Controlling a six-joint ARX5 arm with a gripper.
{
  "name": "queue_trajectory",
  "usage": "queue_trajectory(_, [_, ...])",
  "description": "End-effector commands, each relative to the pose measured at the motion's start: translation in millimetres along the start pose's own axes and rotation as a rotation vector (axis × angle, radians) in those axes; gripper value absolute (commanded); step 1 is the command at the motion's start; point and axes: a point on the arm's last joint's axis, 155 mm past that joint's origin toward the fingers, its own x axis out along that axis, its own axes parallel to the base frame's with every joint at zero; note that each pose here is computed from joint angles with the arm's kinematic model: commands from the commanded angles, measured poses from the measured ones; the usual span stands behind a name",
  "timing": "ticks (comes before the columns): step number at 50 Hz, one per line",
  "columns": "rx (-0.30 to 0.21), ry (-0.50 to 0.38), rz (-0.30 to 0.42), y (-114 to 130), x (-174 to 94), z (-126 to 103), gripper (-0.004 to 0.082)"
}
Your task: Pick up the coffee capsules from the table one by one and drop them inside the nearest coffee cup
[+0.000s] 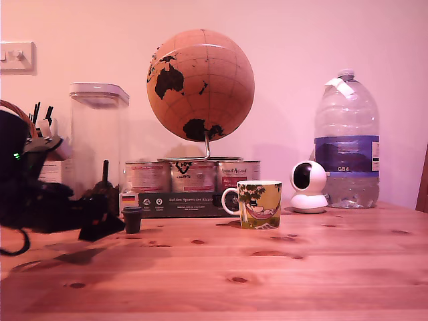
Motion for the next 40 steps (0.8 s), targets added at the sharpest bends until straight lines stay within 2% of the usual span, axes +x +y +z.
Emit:
queue_trajectory(1, [0.003, 0.018, -0.005, -1.4, 6.9, -8.6, 0.0619])
queue_trajectory(40, [0.003, 0.091, -0.013, -2.3, 40.4, -12.2, 0.0619])
